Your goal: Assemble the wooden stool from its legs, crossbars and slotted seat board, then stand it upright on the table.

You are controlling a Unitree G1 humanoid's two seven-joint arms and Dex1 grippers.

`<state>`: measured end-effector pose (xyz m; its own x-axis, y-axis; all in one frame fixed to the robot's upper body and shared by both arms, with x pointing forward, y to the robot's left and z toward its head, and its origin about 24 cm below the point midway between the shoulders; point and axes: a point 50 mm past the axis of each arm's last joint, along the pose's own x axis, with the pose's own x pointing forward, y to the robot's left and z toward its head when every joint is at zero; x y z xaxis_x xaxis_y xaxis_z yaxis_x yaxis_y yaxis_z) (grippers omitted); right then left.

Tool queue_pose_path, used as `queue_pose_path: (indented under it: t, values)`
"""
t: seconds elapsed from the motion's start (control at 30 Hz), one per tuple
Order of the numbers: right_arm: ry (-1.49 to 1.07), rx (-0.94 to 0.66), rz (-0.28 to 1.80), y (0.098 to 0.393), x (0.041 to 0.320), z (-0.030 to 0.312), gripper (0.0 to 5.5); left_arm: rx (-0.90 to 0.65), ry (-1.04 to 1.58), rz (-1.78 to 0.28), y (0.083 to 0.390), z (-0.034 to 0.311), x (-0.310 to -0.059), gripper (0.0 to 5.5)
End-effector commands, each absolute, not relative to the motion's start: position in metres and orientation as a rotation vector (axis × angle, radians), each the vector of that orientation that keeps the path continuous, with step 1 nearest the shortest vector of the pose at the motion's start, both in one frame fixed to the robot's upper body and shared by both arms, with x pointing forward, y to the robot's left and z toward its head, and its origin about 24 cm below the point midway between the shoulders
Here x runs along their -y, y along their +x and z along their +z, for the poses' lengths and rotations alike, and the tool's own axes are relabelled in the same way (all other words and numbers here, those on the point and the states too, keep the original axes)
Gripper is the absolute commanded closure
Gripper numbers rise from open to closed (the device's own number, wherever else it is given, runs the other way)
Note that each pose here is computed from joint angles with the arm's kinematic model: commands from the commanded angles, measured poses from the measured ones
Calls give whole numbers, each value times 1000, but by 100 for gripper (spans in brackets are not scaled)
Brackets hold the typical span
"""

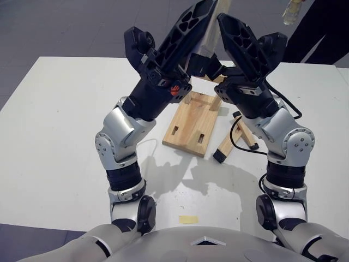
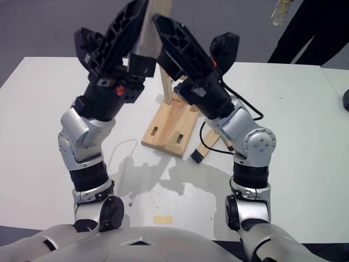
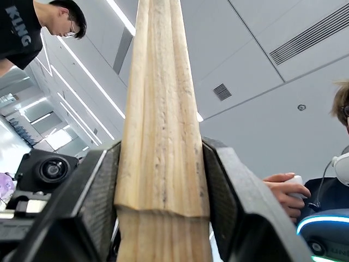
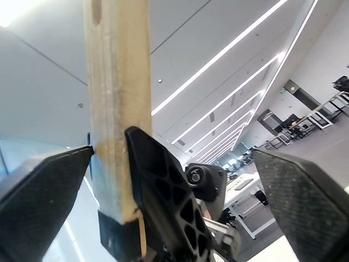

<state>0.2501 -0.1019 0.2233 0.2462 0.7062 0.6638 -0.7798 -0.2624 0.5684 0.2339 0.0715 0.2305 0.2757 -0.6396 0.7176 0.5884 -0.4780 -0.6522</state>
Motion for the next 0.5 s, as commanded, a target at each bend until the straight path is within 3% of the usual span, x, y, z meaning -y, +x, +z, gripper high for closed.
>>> queue_pose_path:
  t: [0.03,0.13,0.4,0.5]
  values:
    - [1127,97,1473,246,97,233,83,-117,-1615,-1398,228,198,-70,346]
    - [1127,114,1476,242,101,235,138,-120,-1612,-1357,230,192,-77,346]
    - [1128,143,1497,236,107,240,15,-195,-1615,-1294,220,168,-83,346]
    - [1123,137,1499,236,107,240,10,-224,-1595,-1316,217,163,-83,346]
